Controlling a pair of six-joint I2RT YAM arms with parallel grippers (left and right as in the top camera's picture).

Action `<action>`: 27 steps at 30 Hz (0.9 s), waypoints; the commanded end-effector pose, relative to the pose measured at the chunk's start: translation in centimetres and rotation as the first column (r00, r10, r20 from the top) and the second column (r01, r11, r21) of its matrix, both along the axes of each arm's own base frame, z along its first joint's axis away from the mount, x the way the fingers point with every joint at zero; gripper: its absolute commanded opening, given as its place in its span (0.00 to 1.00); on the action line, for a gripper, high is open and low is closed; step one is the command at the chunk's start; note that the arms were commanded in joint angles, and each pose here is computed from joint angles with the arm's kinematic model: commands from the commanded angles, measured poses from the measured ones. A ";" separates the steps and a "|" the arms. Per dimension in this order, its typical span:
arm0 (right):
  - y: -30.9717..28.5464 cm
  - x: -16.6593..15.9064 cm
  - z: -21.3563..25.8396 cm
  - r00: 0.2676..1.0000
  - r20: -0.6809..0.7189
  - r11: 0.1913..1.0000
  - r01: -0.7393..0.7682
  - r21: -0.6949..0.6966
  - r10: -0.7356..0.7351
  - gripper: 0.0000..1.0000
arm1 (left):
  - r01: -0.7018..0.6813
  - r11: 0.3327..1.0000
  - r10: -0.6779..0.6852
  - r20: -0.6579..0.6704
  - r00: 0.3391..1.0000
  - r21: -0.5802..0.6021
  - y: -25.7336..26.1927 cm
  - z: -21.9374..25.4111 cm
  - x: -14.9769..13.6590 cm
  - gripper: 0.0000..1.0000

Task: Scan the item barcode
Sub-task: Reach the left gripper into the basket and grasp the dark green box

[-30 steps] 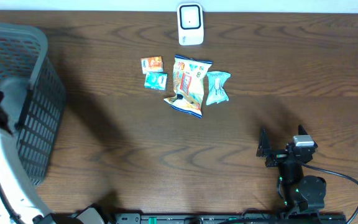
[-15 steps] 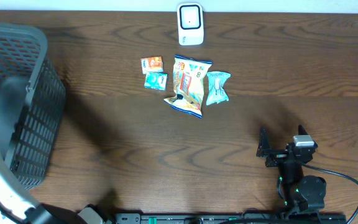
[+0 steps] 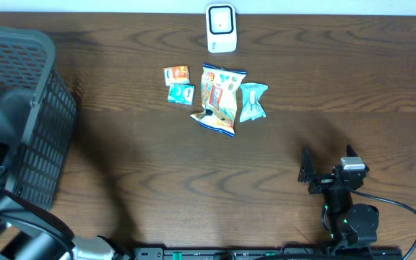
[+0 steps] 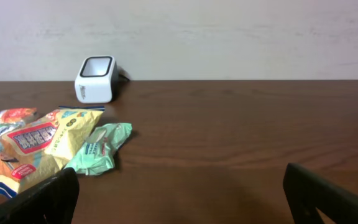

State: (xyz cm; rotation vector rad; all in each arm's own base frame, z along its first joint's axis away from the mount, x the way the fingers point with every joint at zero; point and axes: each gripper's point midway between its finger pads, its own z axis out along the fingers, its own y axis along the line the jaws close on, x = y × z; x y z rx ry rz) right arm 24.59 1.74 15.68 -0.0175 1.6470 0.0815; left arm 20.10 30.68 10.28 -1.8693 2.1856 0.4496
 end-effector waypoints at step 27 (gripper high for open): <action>-0.2 0.0 0.0 1.000 0.000 1.000 0.011 0.010 -0.011 0.99 | -0.196 0.970 0.188 -0.065 0.980 -0.145 0.6 -6.7 -4.4 0.98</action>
